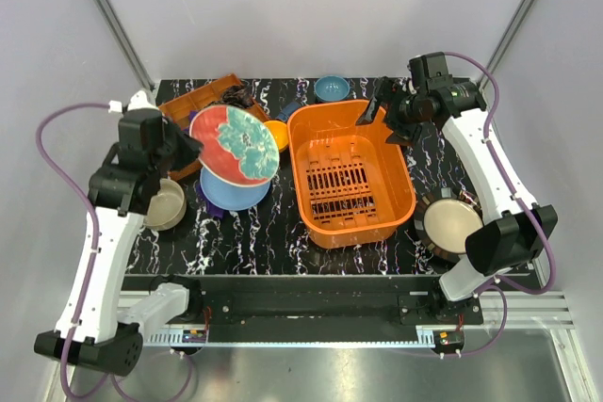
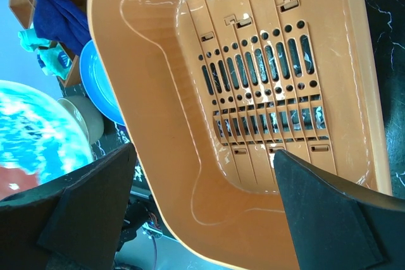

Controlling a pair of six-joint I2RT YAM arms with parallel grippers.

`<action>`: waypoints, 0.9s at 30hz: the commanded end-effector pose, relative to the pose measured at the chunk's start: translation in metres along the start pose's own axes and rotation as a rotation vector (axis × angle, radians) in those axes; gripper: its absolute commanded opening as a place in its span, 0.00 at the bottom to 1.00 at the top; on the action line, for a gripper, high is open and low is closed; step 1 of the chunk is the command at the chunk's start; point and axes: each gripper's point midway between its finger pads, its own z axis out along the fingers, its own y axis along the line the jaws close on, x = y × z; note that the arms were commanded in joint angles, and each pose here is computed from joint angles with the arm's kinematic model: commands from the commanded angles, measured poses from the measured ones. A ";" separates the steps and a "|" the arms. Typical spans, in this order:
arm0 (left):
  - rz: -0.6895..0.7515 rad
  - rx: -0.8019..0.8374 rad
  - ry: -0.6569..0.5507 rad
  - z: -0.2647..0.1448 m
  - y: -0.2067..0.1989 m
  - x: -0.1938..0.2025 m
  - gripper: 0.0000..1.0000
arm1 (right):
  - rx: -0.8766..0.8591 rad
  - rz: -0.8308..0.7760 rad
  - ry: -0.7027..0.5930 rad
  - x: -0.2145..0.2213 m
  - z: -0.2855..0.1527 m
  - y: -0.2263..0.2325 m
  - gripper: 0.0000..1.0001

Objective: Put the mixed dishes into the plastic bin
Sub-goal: Pick up the plate at the center of the board.

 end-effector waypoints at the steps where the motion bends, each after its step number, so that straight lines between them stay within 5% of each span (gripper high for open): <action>1: -0.007 0.267 -0.220 -0.041 -0.074 -0.081 0.00 | -0.053 -0.043 -0.102 -0.021 -0.021 0.021 1.00; 15: -0.009 0.619 -0.120 -0.032 -0.156 -0.097 0.00 | -0.356 -0.081 -0.081 -0.027 -0.062 0.091 1.00; 27: -0.041 0.757 -0.005 0.003 -0.184 -0.085 0.00 | -0.402 -0.070 -0.043 -0.007 -0.068 0.089 1.00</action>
